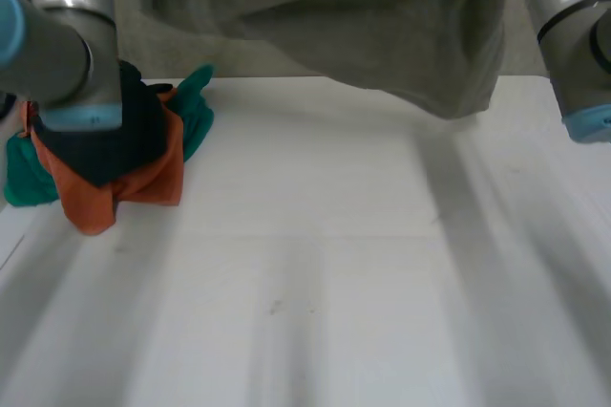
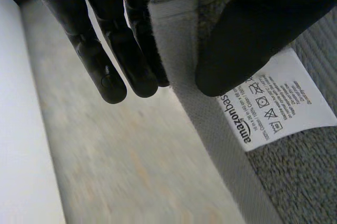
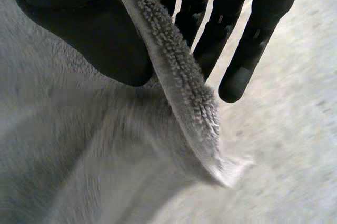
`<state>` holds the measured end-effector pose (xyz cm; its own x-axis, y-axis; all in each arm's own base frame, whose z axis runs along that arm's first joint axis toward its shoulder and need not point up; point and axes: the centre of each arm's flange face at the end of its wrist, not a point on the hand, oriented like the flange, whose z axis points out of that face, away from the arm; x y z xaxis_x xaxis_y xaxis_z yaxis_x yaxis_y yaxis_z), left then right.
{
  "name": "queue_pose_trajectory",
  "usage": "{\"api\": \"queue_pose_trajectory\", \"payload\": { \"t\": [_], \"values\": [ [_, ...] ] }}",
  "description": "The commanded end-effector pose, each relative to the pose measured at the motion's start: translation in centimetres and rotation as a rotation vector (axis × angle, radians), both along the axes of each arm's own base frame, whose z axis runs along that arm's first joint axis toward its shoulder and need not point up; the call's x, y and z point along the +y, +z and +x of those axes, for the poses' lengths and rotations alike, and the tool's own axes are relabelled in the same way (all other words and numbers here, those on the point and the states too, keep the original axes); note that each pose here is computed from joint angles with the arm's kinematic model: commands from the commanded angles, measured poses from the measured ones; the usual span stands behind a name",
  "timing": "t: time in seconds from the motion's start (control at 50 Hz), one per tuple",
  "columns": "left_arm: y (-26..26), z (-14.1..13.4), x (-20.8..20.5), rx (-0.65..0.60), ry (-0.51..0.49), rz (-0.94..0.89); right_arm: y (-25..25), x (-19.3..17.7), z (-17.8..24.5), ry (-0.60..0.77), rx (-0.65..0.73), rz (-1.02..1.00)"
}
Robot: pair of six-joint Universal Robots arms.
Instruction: Fold the laundry.
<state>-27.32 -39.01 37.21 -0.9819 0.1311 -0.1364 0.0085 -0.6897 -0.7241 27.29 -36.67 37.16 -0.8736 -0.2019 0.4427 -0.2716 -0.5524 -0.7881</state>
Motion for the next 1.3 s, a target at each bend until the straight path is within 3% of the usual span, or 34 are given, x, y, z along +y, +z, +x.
{"api": "queue_pose_trajectory", "payload": {
  "t": [0.02, 0.14, 0.26, 0.4, 0.54, 0.74, 0.84, 0.94, 1.1, 1.3],
  "values": [
    [-8.4, 0.3, 2.2, -0.107, -0.013, 0.27, -8.2, 1.2, 0.1, 0.052, 0.138, 0.362],
    [-14.2, 1.2, 6.3, -0.197, -0.037, 0.473, -16.9, 4.7, -1.1, 0.056, 0.306, 0.782],
    [-16.0, 1.4, 9.7, -0.263, -0.121, 0.539, -19.7, 6.6, -2.0, 0.061, 0.366, 0.926],
    [-14.6, 1.7, 10.9, -0.26, -0.134, 0.521, -19.9, 4.2, -4.1, 0.005, 0.238, 0.904],
    [-11.1, 1.8, 11.9, -0.234, -0.144, 0.459, -17.6, 3.0, -7.4, -0.07, -0.056, 0.937],
    [-6.0, -0.6, 14.3, -0.218, -0.231, 0.356, -19.4, 7.6, -7.3, -0.043, -0.086, 1.059],
    [-3.0, -2.2, 15.5, -0.208, -0.282, 0.312, -19.9, 10.8, -3.8, 0.07, -0.137, 1.076],
    [-0.8, -3.1, 16.4, -0.196, -0.313, 0.278, -20.2, 12.7, -0.6, 0.174, -0.28, 1.075],
    [2.8, -3.8, 17.8, -0.136, -0.321, 0.209, -23.1, 9.2, 0.0, 0.052, -0.378, 0.947],
    [5.5, -3.1, 19.4, -0.097, -0.32, 0.154, -23.3, 4.7, -1.1, -0.153, -0.343, 0.749]
  ]
}}
